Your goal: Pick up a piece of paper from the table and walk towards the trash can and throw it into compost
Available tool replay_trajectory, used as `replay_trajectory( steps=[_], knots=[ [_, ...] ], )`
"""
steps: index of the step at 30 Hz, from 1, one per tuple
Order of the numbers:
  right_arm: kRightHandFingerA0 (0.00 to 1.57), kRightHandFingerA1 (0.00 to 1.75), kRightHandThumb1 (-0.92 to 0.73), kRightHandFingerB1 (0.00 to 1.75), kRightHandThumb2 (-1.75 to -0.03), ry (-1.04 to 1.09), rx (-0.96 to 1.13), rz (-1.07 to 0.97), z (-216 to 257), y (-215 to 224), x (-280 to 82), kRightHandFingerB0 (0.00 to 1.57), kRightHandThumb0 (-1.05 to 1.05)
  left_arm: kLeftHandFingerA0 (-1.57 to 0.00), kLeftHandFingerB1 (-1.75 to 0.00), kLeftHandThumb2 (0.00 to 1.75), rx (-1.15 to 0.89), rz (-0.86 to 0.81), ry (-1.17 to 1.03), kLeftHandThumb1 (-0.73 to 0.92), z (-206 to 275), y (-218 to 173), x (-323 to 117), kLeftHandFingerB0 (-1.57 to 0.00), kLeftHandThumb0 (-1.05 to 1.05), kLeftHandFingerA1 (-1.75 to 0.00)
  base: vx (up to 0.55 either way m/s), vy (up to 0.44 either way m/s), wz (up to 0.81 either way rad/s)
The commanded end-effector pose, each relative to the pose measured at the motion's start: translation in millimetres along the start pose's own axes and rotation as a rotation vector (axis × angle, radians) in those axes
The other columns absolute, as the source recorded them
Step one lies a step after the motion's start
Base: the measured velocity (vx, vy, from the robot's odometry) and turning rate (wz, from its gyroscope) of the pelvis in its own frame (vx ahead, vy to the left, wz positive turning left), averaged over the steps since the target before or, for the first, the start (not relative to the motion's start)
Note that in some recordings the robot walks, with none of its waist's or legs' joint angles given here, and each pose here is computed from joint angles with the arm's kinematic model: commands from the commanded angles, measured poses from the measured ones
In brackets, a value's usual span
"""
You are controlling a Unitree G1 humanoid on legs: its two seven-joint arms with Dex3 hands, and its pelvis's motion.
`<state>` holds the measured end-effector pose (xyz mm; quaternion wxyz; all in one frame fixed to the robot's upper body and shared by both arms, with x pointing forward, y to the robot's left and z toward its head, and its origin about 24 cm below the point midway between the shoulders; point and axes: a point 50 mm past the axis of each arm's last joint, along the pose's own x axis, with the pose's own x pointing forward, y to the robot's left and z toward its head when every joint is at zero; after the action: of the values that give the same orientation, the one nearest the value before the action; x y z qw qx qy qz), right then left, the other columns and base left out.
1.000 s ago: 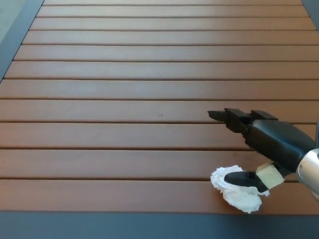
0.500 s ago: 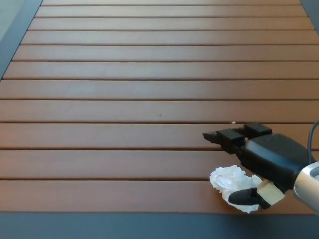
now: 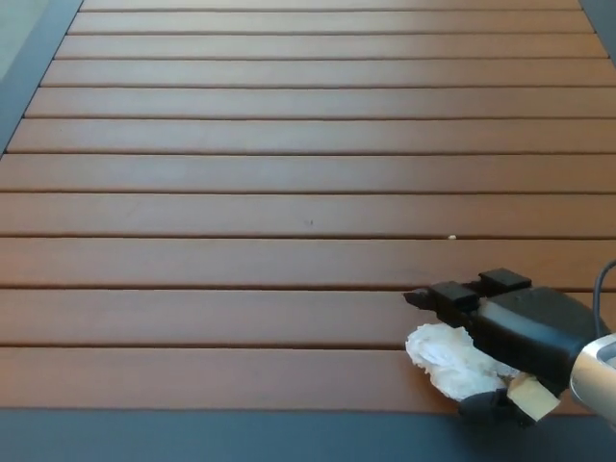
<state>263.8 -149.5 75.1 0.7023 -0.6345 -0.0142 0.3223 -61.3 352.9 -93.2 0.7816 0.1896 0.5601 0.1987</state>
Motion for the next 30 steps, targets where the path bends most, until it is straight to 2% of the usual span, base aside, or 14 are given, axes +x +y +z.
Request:
replay_trajectory(
  steps=[1, 7, 11, 12, 14, 15, 16, 20, 21, 22, 24, 25, 27, 30],
  knots=[
    [0.28, 0.52, -0.66, 0.34, -0.59, 0.131, -0.049, 0.041, -22.4, 11.2, -1.6, 0.40, -0.55, -0.87, -0.73, 0.71, 0.004, 0.005, -0.077, 0.65, 10.3, 6.8, -0.4, -0.83, -0.08, -0.92, 0.00, 0.000, 0.00],
    [0.21, 0.50, -0.69, 0.34, -0.62, 0.129, -0.084, 0.082, -11.7, 16.5, 3.1, 0.38, -0.51, -0.88, -0.72, 0.72, 0.026, 0.002, -0.086, 0.67, 13.2, 5.7, 1.2, -0.83, -0.08, -0.85, 0.00, 0.000, 0.00],
    [0.21, 0.51, -0.69, 0.35, -0.62, 0.096, -0.132, 0.108, 3.8, 20.2, 8.2, 0.38, -0.50, -0.89, -0.73, 0.78, 0.021, -0.002, -0.093, 0.65, 15.3, 4.3, 2.6, -0.86, -0.06, -0.89, 0.00, 0.000, 0.00],
    [0.25, 0.55, -0.70, 0.38, -0.62, 0.074, -0.161, 0.109, 9.6, 23.3, 10.4, 0.40, -0.39, -0.88, -0.78, 0.80, 0.021, -0.007, -0.101, 0.64, 16.0, 4.3, 1.6, -0.85, -0.07, -0.93, 0.00, 0.000, 0.00],
    [0.25, 0.55, -0.70, 0.38, -0.62, 0.042, -0.203, 0.111, 18.1, 27.8, 13.1, 0.40, -0.39, -0.88, -0.78, 0.80, 0.022, -0.015, -0.113, 0.64, 17.1, 4.4, 0.0, -0.85, -0.07, -0.93, 0.00, 0.000, 0.00],
    [0.27, 0.54, -0.75, 0.37, -0.63, 0.041, -0.201, 0.121, 20.0, 28.7, 13.8, 0.41, -0.34, -0.88, -0.76, 0.86, 0.024, -0.019, -0.111, 0.63, 16.8, 4.6, 0.3, -0.85, -0.03, -0.90, 0.00, 0.000, 0.00],
    [0.41, 0.58, -0.74, 0.38, -0.78, 0.032, -0.199, 0.125, 23.4, 30.1, 13.8, 0.46, -0.24, -0.87, -0.80, 0.90, 0.017, -0.031, -0.120, 0.63, 17.2, 4.5, -0.6, -0.85, 0.01, -0.97, 0.00, 0.000, 0.00],
    [0.41, 0.58, -0.74, 0.38, -0.78, 0.021, -0.199, 0.124, 28.3, 31.5, 13.3, 0.46, -0.24, -0.87, -0.80, 0.90, 0.005, -0.047, -0.135, 0.63, 17.3, 4.6, -2.9, -0.85, 0.01, -0.97, 0.00, 0.000, 0.00],
    [0.73, 1.18, -0.75, 0.41, -0.89, 0.001, -0.195, 0.096, 28.6, 34.5, 11.4, 0.61, -0.22, -0.92, -0.89, 1.09, -0.059, -0.044, -0.162, 0.55, 19.0, 3.9, -1.8, -0.87, 0.11, -1.02, 0.00, 0.000, 0.00],
    [0.73, 1.18, -0.75, 0.41, -0.89, -0.025, -0.189, 0.061, 29.0, 38.2, 8.8, 0.61, -0.22, -0.92, -0.89, 1.09, -0.139, -0.038, -0.196, 0.55, 21.1, 3.0, -0.6, -0.87, 0.11, -1.02, 0.00, 0.000, 0.00],
    [0.73, 1.18, -0.75, 0.41, -0.89, -0.030, -0.188, 0.052, 29.2, 39.0, 8.1, 0.61, -0.22, -0.92, -0.89, 1.09, -0.156, -0.037, -0.204, 0.55, 21.2, 2.8, -0.3, -0.87, 0.11, -1.02, 0.00, 0.000, 0.00],
    [0.84, 1.58, -0.79, 0.45, -0.85, -0.029, -0.188, 0.035, 28.3, 39.5, 7.0, 0.65, -0.24, -0.98, -0.91, 1.11, -0.154, -0.035, -0.200, 0.53, 21.9, 2.3, 0.8, -0.88, 0.05, -1.06, 0.00, 0.000, 0.00],
    [0.88, 1.58, -0.77, 0.47, -0.85, -0.026, -0.195, -0.005, 26.5, 40.3, 4.9, 0.72, -0.25, -0.96, -0.91, 1.11, -0.128, -0.032, -0.197, 0.51, 23.2, 1.8, 2.0, -0.86, 0.02, -1.01, 0.00, 0.000, 0.00],
    [0.88, 1.58, -0.77, 0.47, -0.85, -0.027, -0.207, -0.028, 25.8, 40.6, 4.2, 0.72, -0.25, -0.96, -0.91, 1.11, -0.096, -0.033, -0.201, 0.51, 23.3, 2.4, 1.5, -0.86, 0.02, -1.01, 0.00, 0.000, 0.00]
  ],
)
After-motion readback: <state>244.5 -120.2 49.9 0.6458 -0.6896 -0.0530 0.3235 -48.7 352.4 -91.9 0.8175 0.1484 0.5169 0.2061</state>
